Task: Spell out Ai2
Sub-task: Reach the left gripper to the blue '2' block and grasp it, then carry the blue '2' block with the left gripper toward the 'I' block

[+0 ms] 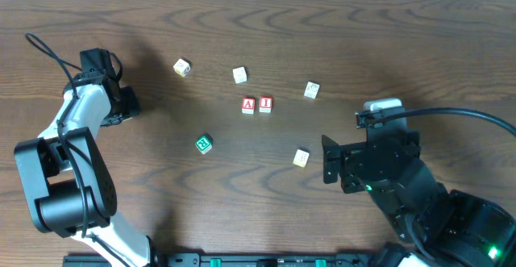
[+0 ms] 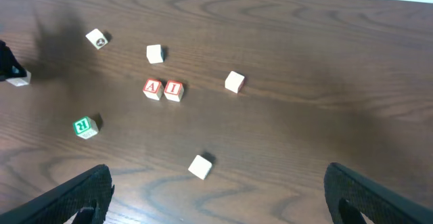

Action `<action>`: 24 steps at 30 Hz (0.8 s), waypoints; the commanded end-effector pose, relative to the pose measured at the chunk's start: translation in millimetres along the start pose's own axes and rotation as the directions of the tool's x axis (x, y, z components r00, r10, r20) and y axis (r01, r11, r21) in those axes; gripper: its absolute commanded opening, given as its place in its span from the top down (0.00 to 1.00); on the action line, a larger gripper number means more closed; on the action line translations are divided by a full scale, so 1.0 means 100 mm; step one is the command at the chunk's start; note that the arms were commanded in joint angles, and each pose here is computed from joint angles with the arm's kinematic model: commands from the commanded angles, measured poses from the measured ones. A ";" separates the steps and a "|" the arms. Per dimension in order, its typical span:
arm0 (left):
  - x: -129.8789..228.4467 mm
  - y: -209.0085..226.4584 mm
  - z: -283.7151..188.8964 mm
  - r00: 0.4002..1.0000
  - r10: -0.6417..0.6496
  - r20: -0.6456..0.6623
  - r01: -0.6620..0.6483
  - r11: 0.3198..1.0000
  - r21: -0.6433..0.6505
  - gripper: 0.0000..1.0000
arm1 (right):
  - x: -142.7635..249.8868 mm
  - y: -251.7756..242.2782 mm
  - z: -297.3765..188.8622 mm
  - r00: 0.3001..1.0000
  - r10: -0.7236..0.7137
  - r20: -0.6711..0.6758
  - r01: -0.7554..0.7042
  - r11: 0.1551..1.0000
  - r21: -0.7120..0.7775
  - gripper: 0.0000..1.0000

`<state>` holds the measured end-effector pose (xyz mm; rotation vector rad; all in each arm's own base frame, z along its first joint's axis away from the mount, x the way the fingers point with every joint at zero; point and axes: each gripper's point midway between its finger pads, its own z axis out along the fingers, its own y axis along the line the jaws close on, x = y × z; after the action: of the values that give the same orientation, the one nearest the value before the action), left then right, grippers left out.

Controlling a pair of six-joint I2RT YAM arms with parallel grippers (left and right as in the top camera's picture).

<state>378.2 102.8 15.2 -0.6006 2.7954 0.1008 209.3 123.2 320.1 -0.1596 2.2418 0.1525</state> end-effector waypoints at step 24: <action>-0.60 -0.78 -1.16 0.984 0.070 0.165 -0.092 0.987 0.132 0.94 | -0.24 -0.17 -0.20 0.996 0.006 0.088 -0.010 0.999 0.043 0.01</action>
<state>409.7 74.0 82.2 -0.5565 2.7738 0.0265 210.1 120.7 325.6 -0.1694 2.2254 0.1367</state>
